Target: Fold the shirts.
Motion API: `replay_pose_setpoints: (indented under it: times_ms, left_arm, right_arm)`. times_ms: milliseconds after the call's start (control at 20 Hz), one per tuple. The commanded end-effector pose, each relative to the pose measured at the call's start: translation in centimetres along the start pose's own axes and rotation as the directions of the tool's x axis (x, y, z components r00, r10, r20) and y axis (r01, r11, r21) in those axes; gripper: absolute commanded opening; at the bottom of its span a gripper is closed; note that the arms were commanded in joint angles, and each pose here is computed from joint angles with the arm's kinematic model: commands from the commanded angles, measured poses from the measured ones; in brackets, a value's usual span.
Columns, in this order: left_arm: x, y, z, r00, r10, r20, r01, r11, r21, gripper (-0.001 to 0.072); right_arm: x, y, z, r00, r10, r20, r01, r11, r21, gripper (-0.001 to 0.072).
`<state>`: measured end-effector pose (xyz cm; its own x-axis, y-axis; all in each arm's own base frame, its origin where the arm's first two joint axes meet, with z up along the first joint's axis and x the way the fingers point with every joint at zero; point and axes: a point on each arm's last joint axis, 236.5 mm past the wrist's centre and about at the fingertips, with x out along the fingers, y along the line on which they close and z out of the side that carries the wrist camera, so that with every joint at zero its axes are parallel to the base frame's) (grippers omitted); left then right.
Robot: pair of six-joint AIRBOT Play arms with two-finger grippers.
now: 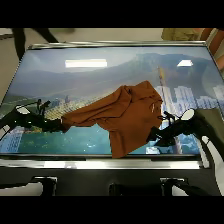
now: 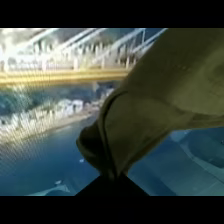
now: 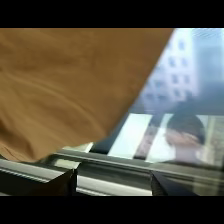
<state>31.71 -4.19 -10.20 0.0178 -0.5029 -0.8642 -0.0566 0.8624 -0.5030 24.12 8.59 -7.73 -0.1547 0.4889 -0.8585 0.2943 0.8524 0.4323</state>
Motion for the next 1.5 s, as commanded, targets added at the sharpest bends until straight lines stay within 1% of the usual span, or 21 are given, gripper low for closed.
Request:
replay_pose_setpoints:
  times_ms: [0,100,150,200,250,300,400,450,500,550,600,650,700,750,800,850,950,1100,1200,1350,1450]
  left_arm:
    - [-0.3,-0.8,-0.5,1.0,-0.024,-0.016,0.024,1.0,0.005,0.0037]
    - [-0.5,-1.0,-0.7,0.999,-0.03,-0.024,0.03,1.0,0.007,0.0037]
    - [-0.7,-1.3,-0.9,0.999,-0.036,-0.029,0.037,0.999,0.009,0.0037]
    - [-1.0,-1.6,-1.0,0.999,-0.043,-0.03,0.043,0.999,0.014,0.0037]
    - [-1.7,-2.2,-0.7,0.999,-0.05,-0.017,0.05,0.998,0.028,0.0037]
    - [-3.0,-3.1,0.2,0.998,-0.055,0.022,0.054,0.997,0.058,0.0037]
    - [-8.4,-6.7,3.8,0.974,-0.086,0.211,0.051,0.985,0.165,0.0036]
    - [-12.9,-9.6,6.2,0.928,-0.111,0.357,0.028,0.973,0.229,0.0036]
    - [-18.2,-12.8,8.0,0.852,-0.148,0.502,-0.006,0.957,0.292,0.0036]
    - [-24.9,-16.7,9.2,0.731,-0.198,0.653,-0.061,0.934,0.351,0.0036]
    - [-31.8,-20.3,9.2,0.585,-0.237,0.776,-0.126,0.918,0.375,0.0037]
    - [-39.5,-23.9,7.8,0.399,-0.274,0.875,-0.206,0.903,0.377,0.0037]
    - [-46.5,-26.9,5.0,0.21,-0.301,0.93,-0.281,0.893,0.353,0.0037]
    - [-51.7,-28.9,1.6,0.061,-0.312,0.948,-0.323,0.892,0.315,0.0036]
    - [-55.4,-30.3,-2.0,-0.053,-0.316,0.947,-0.342,0.897,0.28,0.0037]
    - [-57.7,-31.3,-5.3,-0.133,-0.316,0.939,-0.348,0.902,0.254,0.0037]
    - [-59.0,-32.0,-9.8,-0.198,-0.313,0.929,-0.335,0.912,0.236,0.0037]
    - [-59.6,-32.8,-12.9,-0.238,-0.333,0.912,-0.356,0.904,0.237,0.0037]
    - [-59.5,-32.5,-12.8,-0.233,-0.319,0.918,-0.365,0.904,0.222,0.0037]
    - [-58.1,-31.3,-11.3,-0.168,-0.274,0.947,-0.372,0.907,0.196,0.0037]
    - [-55.4,-29.2,-8.9,-0.047,-0.195,0.98,-0.381,0.91,0.163,0.0037]
  right_arm:
    - [3.2,1.6,0.9,0.996,0.069,0.054,-0.071,0.996,0.046,0.0553]
    - [4.0,2.3,2.4,0.992,0.065,0.111,-0.072,0.996,0.055,0.0504]
    - [4.0,2.5,3.9,0.983,0.059,0.175,-0.072,0.995,0.065,0.0394]
    - [3.5,2.8,4.9,0.975,0.059,0.213,-0.076,0.995,0.069,0.0093]
    - [2.4,3.4,5.9,0.968,0.061,0.243,-0.078,0.995,0.064,0.004]
    - [0.6,4.2,7.0,0.958,0.056,0.28,-0.062,0.998,0.015,0.0039]
    - [-5.6,6.3,9.3,0.916,0.021,0.401,0.03,0.992,-0.121,0.0038]
    - [-10.2,7.8,10.5,0.865,0.014,0.501,0.095,0.977,-0.192,0.0038]
    - [-16.5,10.0,11.3,0.776,0.024,0.63,0.182,0.949,-0.259,0.0038]
    - [-23.5,12.2,11.3,0.65,0.049,0.759,0.269,0.919,-0.289,0.0039]
    - [-31.4,14.6,10.1,0.477,0.092,0.874,0.35,0.892,-0.286,0.0039]
    - [-40.1,16.8,7.1,0.262,0.149,0.953,0.424,0.869,-0.253,0.0039]
    - [-47.6,18.5,2.6,0.058,0.205,0.977,0.471,0.857,-0.208,0.0039]
    - [-52.9,19.4,-2.3,-0.095,0.245,0.965,0.493,0.853,-0.168,0.0039]
    - [-56.7,19.7,-7.1,-0.211,0.27,0.94,0.494,0.859,-0.136,0.0038]
    - [-58.8,19.5,-11.1,-0.281,0.284,0.917,0.476,0.871,-0.124,0.0038]
    - [-59.6,18.8,-15.4,-0.323,0.299,0.898,0.433,0.89,-0.141,0.0038]
    - [-57.9,17.7,-16.2,-0.26,0.269,0.927,0.372,0.914,-0.161,0.0039]
    - [-57.3,17.5,-15.8,-0.234,0.259,0.937,0.371,0.915,-0.161,0.0039]
    - [-56.6,17.4,-14.4,-0.195,0.24,0.951,0.367,0.917,-0.156,0.0039]
    - [-54.0,16.7,-11.6,-0.077,0.184,0.98,0.366,0.919,-0.144,0.0039]
